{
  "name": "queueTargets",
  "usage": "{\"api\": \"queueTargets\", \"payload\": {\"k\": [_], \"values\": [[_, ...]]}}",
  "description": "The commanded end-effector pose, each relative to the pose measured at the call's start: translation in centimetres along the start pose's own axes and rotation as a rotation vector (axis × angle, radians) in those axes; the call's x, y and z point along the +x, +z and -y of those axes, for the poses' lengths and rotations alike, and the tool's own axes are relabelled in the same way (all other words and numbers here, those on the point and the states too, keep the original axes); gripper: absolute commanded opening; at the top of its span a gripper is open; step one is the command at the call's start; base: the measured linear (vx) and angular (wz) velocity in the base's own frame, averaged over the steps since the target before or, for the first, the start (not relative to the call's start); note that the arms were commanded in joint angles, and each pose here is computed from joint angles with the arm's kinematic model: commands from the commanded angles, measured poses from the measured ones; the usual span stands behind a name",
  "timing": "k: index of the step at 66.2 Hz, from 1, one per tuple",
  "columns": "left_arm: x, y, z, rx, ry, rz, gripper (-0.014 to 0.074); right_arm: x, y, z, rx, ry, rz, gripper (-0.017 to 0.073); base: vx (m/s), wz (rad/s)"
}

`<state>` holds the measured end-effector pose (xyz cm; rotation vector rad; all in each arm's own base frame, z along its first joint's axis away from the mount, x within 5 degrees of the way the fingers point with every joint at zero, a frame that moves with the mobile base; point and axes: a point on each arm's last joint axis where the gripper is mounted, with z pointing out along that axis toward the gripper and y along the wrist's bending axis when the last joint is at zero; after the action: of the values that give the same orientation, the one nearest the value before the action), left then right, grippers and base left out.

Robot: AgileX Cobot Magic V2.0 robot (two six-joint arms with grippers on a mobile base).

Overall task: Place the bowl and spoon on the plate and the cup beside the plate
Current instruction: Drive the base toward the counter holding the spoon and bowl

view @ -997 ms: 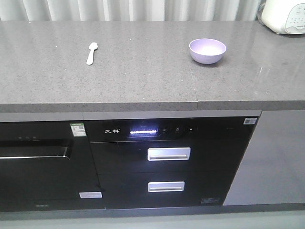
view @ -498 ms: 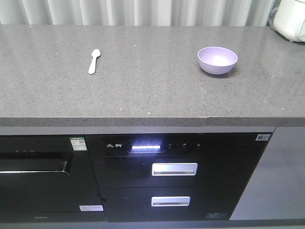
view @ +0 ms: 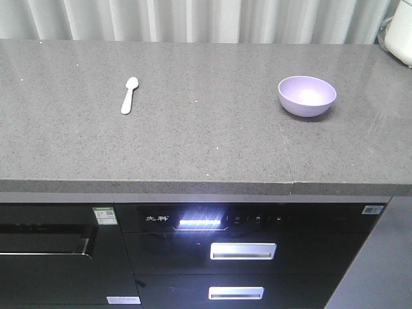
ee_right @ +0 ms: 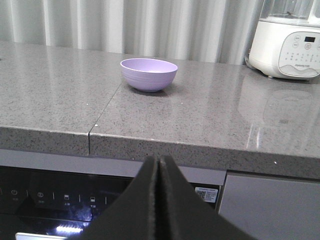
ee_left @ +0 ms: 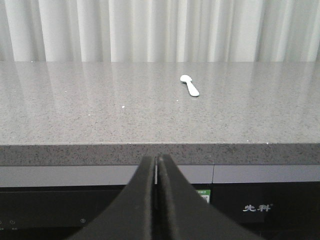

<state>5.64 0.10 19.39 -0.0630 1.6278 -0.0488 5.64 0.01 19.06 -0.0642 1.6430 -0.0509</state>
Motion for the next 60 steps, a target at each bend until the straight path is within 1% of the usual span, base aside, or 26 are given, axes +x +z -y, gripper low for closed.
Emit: {"api": "queueTargets", "payload": {"k": [1, 60], "values": [[-1.26, -0.25, 0.19, 0.02, -0.014, 0.098, -0.0006, -0.46, -0.01, 0.04, 0.008, -0.009, 0.071, -0.0011, 0.12, 0.02], [-1.26, -0.25, 0.19, 0.02, -0.014, 0.098, -0.0006, -0.46, -0.01, 0.04, 0.008, -0.009, 0.071, -0.0011, 0.08, 0.0]]}}
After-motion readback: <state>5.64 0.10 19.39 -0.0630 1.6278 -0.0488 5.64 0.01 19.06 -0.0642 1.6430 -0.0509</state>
